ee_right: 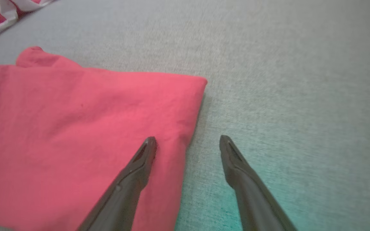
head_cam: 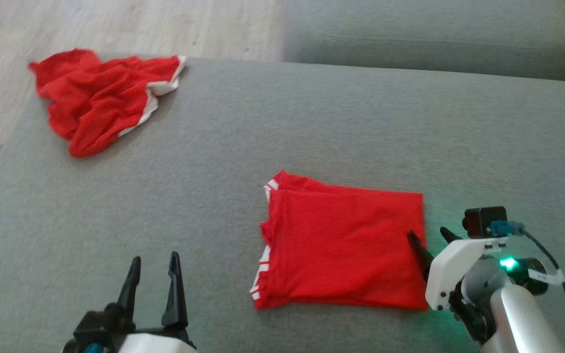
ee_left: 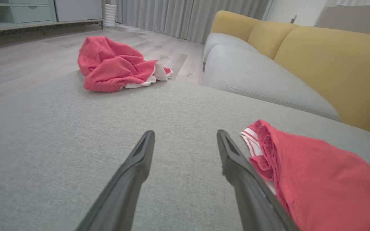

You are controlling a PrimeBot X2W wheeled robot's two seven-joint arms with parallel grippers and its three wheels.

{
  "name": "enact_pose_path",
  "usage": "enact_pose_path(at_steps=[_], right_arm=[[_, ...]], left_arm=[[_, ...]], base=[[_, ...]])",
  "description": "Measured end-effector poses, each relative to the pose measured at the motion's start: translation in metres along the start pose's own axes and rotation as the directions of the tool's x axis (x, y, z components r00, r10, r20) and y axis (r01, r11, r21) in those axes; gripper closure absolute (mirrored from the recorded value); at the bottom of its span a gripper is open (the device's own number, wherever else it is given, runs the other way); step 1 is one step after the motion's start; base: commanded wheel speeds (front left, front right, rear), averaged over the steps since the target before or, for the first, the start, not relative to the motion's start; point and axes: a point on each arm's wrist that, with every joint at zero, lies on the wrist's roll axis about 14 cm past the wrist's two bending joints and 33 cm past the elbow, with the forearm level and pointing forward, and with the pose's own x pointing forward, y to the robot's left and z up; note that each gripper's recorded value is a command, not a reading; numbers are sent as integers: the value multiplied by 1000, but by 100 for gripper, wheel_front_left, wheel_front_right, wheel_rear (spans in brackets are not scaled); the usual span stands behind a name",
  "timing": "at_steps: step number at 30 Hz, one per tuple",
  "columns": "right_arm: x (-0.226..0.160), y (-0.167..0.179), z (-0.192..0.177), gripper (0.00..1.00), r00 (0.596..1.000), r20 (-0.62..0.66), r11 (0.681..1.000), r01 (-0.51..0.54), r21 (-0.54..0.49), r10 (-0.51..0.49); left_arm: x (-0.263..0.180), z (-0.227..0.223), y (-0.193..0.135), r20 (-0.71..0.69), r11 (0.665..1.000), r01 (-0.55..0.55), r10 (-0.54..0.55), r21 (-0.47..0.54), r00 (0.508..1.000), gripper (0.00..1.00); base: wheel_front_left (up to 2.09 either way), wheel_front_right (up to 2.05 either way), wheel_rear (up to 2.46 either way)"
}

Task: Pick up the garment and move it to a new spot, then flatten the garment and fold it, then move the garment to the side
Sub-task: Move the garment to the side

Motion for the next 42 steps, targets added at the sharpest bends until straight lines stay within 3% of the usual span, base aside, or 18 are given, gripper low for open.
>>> enact_pose_path(at_steps=[6,8,9,10,16,21,26,31,37,42], right_arm=[[26,15,-18,0,988,-136,996,-64,61,72],[31,18,-14,54,987,-136,995,-74,64,82],[33,18,-12,93,987,-134,995,-77,63,85],[34,18,-10,100,988,-128,995,-77,63,84],[32,-11,3,100,998,-55,997,-2,73,6],[13,-80,29,100,987,23,985,154,80,-156],[-26,-146,33,100,945,61,942,311,121,-320],[-65,-192,26,100,889,75,881,432,193,-453],[-96,-225,14,100,831,65,819,528,224,-553],[-90,-235,9,100,822,32,806,549,220,-569]], left_arm=[[-2,1,21,5,997,-80,80,3,997,0],[-3,0,24,1,996,-89,89,4,996,0],[-2,0,24,1,996,-91,91,4,996,0],[-2,-1,24,-1,996,-90,90,4,996,0],[10,-1,5,-6,1000,-22,22,14,1000,0],[34,0,-25,-8,996,85,-85,25,996,0],[56,-8,-63,-39,977,209,-208,37,977,0],[79,-17,-109,-81,932,356,-351,60,933,0],[94,-30,-162,-122,863,503,-495,45,860,0],[100,-46,-165,-173,852,522,-508,40,844,0]], base=[[0,0,0],[0,0,0],[0,0,0],[0,0,0],[0,0,0],[0,0,0],[0,0,0],[0,0,0],[0,0,0],[0,0,0]])
